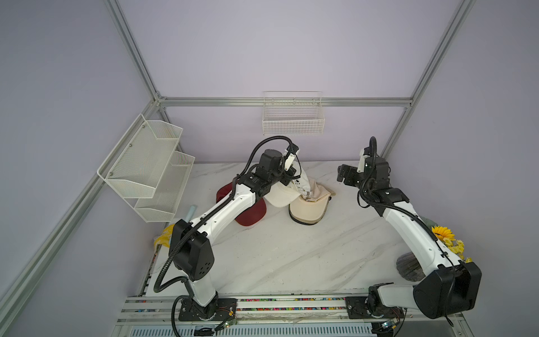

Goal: Open the adjustable buckle of the baseball cap
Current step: Pick up the baseball cap.

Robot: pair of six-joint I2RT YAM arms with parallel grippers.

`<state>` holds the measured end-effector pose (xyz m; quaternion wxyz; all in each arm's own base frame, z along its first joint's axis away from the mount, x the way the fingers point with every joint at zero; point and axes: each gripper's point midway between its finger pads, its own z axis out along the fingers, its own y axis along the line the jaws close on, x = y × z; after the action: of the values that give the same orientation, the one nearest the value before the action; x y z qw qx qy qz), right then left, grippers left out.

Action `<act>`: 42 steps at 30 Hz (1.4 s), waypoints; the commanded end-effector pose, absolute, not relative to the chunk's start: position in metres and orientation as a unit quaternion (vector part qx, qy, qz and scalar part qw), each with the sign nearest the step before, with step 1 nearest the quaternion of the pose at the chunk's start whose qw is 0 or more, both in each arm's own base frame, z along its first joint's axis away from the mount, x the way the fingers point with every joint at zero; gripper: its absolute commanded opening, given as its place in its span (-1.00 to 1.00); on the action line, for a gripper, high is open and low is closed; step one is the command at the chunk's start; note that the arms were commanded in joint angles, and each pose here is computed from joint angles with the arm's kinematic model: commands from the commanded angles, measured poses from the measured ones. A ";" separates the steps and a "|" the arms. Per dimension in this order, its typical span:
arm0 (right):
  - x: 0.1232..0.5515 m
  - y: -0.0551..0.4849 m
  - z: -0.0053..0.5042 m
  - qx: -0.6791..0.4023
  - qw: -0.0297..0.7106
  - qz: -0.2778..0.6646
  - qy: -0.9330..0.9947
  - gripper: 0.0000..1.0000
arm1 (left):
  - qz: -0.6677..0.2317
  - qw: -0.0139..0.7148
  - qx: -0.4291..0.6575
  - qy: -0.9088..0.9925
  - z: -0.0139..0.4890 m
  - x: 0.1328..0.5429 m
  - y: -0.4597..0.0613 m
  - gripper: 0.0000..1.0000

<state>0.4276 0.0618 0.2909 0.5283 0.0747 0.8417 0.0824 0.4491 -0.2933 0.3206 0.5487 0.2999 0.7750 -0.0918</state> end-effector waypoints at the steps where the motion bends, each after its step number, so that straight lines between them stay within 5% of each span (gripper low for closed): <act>1: 0.420 0.102 0.295 -0.013 0.545 0.089 0.834 0.93 | -0.089 0.571 0.263 0.772 0.366 0.439 -0.274 -1.00; 25: 0.356 0.282 0.299 -0.229 0.547 0.255 0.764 0.93 | -0.066 0.569 0.215 0.791 0.405 0.410 -0.237 -1.00; 33: 0.388 0.308 0.282 -0.209 0.562 0.261 0.757 0.85 | -0.089 0.567 0.210 0.792 0.408 0.397 -0.236 -1.00; 36: 0.402 0.312 0.286 -0.197 0.580 0.254 0.748 0.58 | -0.098 0.567 0.208 0.791 0.410 0.390 -0.233 -1.00; 41: 0.412 0.306 0.314 -0.182 0.618 0.236 0.728 -0.99 | -0.106 0.564 0.207 0.792 0.408 0.378 -0.227 -1.00; 42: 0.412 0.304 0.322 -0.180 0.627 0.233 0.721 -1.00 | -0.110 0.560 0.208 0.794 0.404 0.375 -0.227 -1.00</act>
<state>0.4051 0.3091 0.2657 0.5609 -0.1987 0.7689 0.2338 0.3869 -0.2295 0.3893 0.5436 0.2182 0.8060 -0.0857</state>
